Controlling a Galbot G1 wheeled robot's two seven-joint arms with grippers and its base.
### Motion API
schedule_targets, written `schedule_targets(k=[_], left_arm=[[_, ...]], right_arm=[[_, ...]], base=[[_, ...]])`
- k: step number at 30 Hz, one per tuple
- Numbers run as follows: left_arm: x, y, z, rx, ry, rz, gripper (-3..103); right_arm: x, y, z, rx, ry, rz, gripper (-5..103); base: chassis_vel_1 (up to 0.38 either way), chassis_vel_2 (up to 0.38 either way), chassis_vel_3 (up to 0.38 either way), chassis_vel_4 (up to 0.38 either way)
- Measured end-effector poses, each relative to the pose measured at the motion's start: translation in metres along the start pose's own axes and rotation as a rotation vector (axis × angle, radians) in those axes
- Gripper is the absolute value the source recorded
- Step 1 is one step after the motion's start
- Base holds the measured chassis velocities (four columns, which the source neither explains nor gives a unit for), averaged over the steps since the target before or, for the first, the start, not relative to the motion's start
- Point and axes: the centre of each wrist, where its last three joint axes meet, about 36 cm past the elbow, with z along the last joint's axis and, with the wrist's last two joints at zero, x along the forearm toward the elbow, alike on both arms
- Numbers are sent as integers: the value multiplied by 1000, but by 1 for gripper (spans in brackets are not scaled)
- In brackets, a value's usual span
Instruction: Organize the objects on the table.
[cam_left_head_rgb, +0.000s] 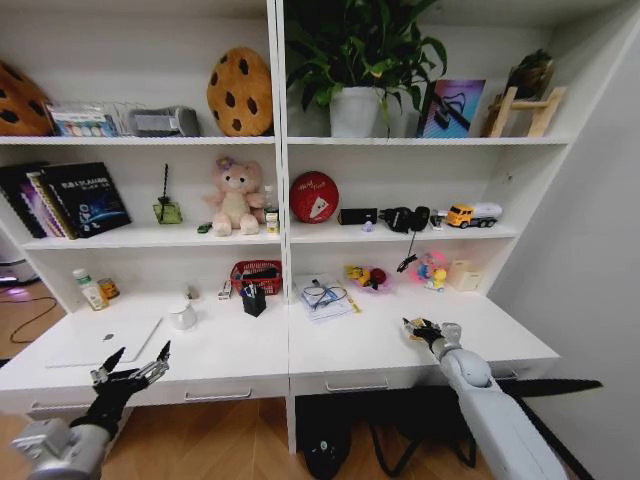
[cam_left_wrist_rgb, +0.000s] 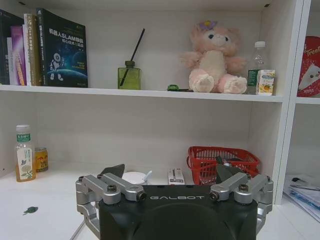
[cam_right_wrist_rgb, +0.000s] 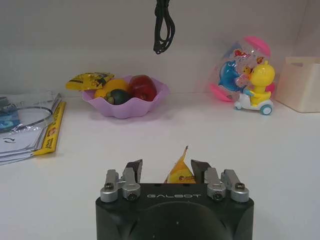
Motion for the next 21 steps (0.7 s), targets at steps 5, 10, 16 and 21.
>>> schedule_targets(k=[5,10,16,21], left_arm=[[0,0,0,0,0,0,100],[0,0,0,0,0,0,100],[0,0,0,0,0,0,100],[0,0,0,0,0,0,100]], right_arm=[[-4,2,0,10,-2,8,37],[-6,7,1,8,-5,11,21],[-6,10,4,6,-6,11,2],[8,10,-4,44,-79,11,0]], base=[[0,0,0,0],[0,0,0,0],[0,0,0,0],[0,0,0,0]])
